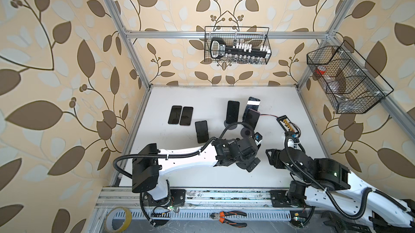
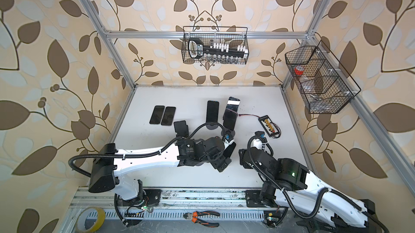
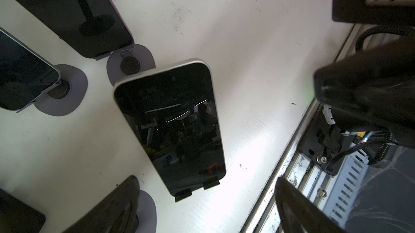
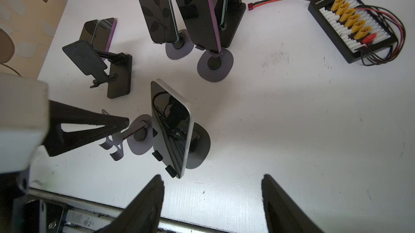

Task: Remove the phone from the phone stand

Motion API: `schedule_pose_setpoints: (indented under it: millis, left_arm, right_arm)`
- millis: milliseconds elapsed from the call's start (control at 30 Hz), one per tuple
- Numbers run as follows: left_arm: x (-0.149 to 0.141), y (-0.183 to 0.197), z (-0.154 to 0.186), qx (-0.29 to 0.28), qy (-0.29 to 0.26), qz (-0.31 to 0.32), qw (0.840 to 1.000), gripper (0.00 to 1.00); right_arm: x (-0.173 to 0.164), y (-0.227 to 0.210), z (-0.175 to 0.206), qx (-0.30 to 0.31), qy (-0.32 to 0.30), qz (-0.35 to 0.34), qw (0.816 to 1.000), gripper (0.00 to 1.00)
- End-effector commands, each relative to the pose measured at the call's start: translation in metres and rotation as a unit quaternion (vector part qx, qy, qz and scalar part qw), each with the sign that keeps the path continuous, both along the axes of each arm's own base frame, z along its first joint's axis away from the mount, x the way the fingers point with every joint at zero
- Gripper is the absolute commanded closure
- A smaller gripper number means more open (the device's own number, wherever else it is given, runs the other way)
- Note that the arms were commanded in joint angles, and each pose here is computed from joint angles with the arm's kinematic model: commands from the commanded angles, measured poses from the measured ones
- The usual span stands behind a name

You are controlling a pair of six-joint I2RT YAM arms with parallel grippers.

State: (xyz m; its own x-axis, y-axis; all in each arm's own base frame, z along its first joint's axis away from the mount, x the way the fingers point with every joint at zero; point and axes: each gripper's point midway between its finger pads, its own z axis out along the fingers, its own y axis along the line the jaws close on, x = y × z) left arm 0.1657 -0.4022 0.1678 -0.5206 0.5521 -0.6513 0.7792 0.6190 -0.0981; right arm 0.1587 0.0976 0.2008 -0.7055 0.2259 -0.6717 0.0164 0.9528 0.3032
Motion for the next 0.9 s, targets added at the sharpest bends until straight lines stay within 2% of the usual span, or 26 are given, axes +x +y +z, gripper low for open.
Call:
schedule_pose_setpoints:
  millis: [0, 867]
  left_arm:
    - [0.0033, -0.0037, 0.0108, -0.013, -0.011, 0.015, 1.0, 0.05]
    - [0.0049, -0.0102, 0.0036, -0.006, -0.01, 0.022, 1.0, 0.03]
  right_arm:
    - [0.0019, -0.0059, -0.0009, -0.001, -0.009, -0.014, 1.0, 0.3]
    - [0.0018, -0.0084, -0.0008, 0.001, -0.012, -0.019, 1.0, 0.31]
